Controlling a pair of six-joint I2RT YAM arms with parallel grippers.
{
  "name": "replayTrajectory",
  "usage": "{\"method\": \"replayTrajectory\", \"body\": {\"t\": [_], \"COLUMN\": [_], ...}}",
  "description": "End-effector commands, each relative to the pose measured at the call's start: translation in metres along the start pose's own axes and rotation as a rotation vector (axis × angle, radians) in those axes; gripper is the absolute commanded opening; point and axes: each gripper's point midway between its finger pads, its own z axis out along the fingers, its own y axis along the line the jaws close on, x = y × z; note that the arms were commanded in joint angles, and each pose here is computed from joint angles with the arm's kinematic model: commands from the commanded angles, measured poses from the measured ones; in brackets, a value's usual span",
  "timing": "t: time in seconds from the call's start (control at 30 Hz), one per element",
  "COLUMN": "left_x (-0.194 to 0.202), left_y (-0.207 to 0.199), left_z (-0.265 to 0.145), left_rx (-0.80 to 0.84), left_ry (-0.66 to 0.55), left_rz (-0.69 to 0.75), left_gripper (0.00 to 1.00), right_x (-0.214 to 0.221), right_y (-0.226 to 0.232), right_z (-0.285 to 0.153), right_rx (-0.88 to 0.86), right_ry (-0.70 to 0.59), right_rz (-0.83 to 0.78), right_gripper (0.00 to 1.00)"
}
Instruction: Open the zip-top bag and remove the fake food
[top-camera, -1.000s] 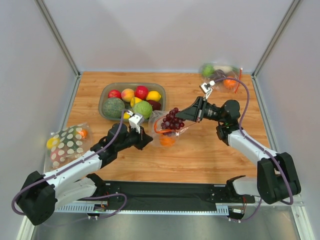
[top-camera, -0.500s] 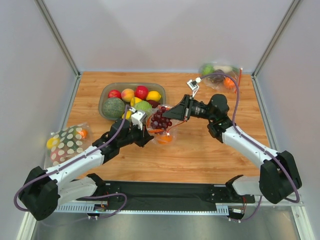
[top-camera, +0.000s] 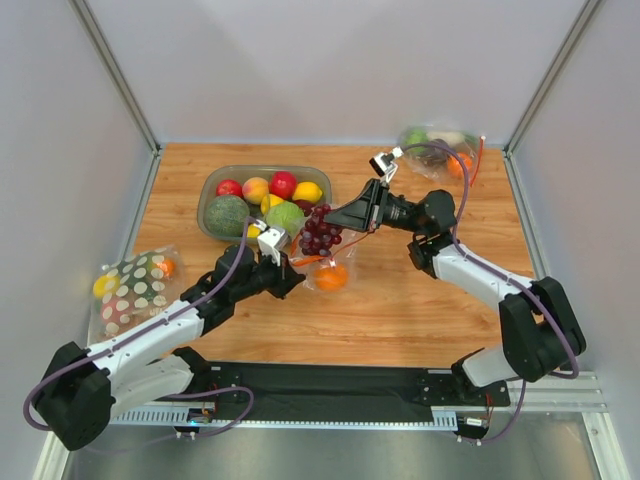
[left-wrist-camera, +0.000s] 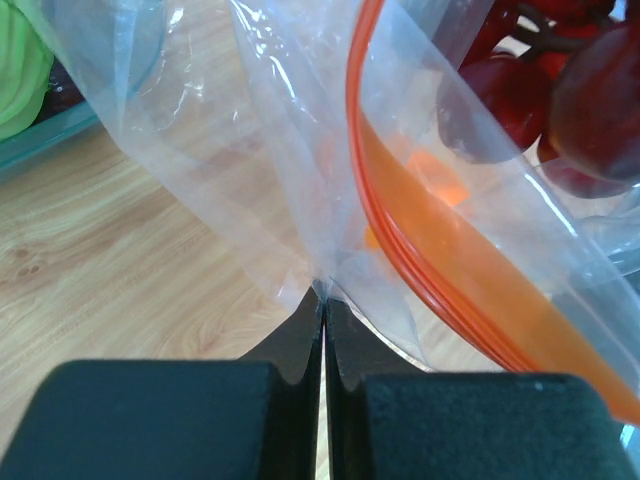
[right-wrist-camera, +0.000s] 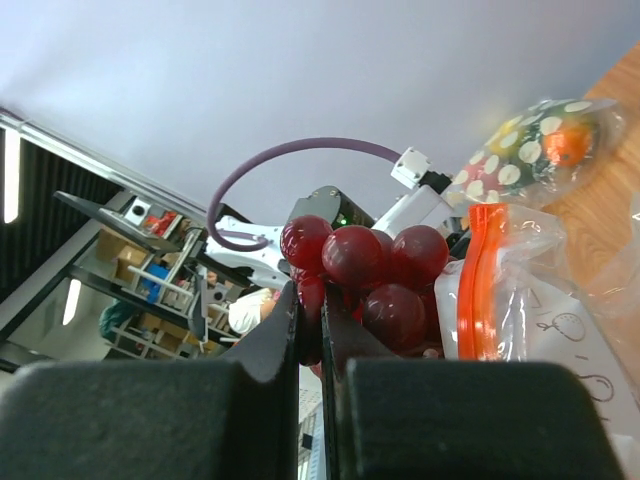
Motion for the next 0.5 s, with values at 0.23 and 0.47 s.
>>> {"method": "replayTrajectory", "body": {"t": [0.23,0.47], "left_x": [0.045,0.051], "left_y": [0.017,0.024], "left_z": [-0.002,0.002], "left_rx": [-0.054,-0.079], "left_ry": [0.129,0.15], "left_rz": [-0.022,-0.021], "left_gripper": [0.0,0.0], "right_x": [-0.025,-0.018], "right_y": [0.105,0.125], "right_z": [-0.004,-0.011], "right_rx": [-0.292,-0.354], "right_ry": [-0.074,-0.042], "right_rz": [-0.139,-0.089], "right_gripper": [0.0,0.0]}}
